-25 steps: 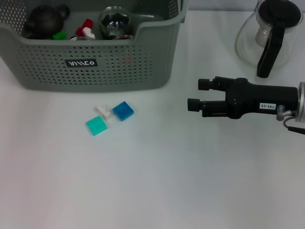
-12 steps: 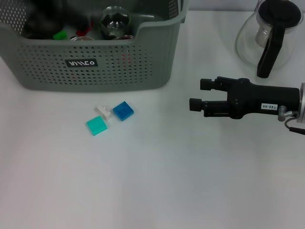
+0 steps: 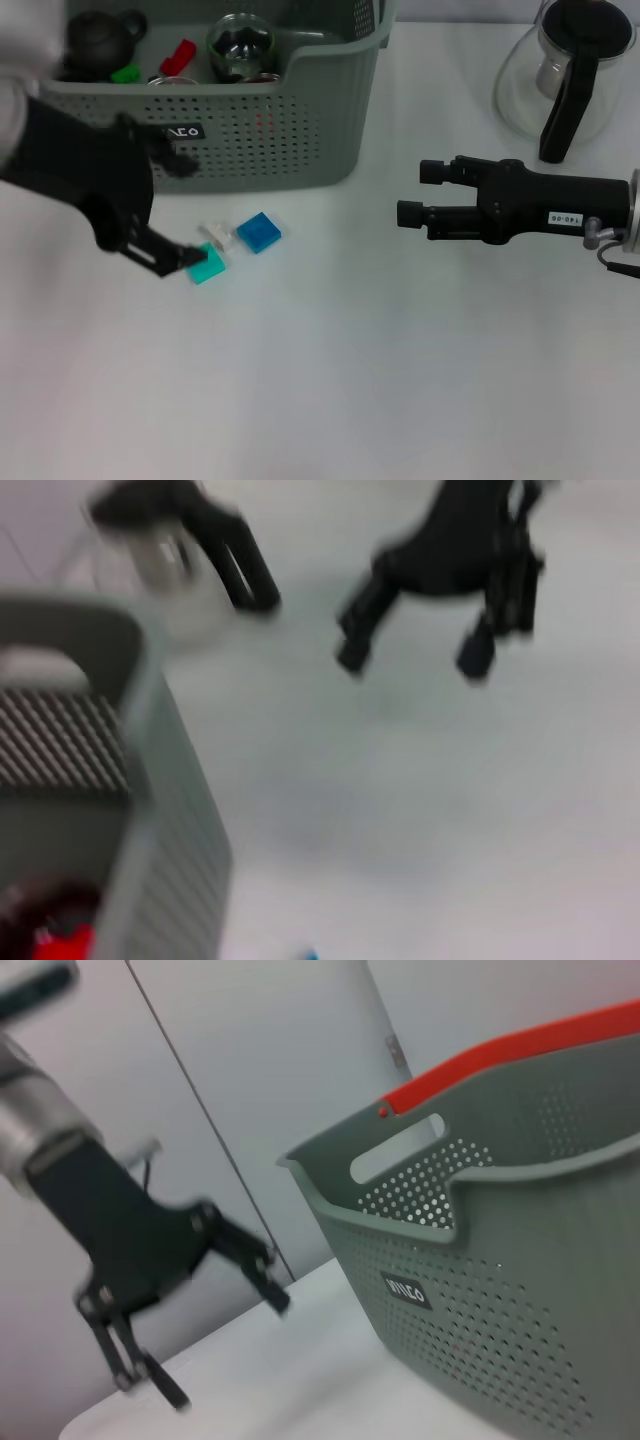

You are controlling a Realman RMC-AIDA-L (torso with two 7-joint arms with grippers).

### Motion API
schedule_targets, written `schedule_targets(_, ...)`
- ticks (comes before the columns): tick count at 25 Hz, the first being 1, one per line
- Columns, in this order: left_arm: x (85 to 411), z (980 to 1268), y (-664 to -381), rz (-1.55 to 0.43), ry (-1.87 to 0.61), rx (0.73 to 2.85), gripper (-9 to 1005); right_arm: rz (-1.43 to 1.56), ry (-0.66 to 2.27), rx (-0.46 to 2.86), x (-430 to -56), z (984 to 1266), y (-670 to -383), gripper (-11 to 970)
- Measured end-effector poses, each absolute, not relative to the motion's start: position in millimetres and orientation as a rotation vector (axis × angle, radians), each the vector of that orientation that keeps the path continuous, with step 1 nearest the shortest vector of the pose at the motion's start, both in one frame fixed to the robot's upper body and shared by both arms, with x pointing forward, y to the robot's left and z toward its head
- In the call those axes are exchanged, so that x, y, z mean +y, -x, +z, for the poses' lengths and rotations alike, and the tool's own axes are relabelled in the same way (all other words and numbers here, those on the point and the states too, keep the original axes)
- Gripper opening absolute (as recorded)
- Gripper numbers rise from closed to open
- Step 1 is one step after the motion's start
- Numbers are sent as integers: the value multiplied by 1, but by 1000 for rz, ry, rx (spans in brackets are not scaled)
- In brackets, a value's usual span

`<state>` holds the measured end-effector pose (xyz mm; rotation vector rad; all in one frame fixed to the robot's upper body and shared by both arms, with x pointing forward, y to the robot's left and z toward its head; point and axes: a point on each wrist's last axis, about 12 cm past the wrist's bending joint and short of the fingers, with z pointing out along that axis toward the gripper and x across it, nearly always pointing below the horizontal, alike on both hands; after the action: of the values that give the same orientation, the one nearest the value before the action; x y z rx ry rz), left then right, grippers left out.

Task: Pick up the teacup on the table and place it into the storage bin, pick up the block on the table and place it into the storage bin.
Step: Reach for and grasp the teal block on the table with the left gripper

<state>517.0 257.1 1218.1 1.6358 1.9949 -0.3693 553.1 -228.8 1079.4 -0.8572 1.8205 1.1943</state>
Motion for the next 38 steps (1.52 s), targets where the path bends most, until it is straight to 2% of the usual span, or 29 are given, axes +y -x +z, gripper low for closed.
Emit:
schedule_targets(3,240,1192,-529,-314,-1651,2172,918,1193,862,1818,-227,1081,-555,941)
schedule_targets(13,213,1153,-559,-170,-1625,2465,917,1189,867,1820,-227,1081,-556,941)
schedule_targets(26,185,1133,-564,-47,-1660,2493,915,1186,862,1826,-228,1078,-554,940)
schedule_targets(38,178,1127,-568,-25,-1651,2487,895,1176,862,1825,-229,1079,-555,940)
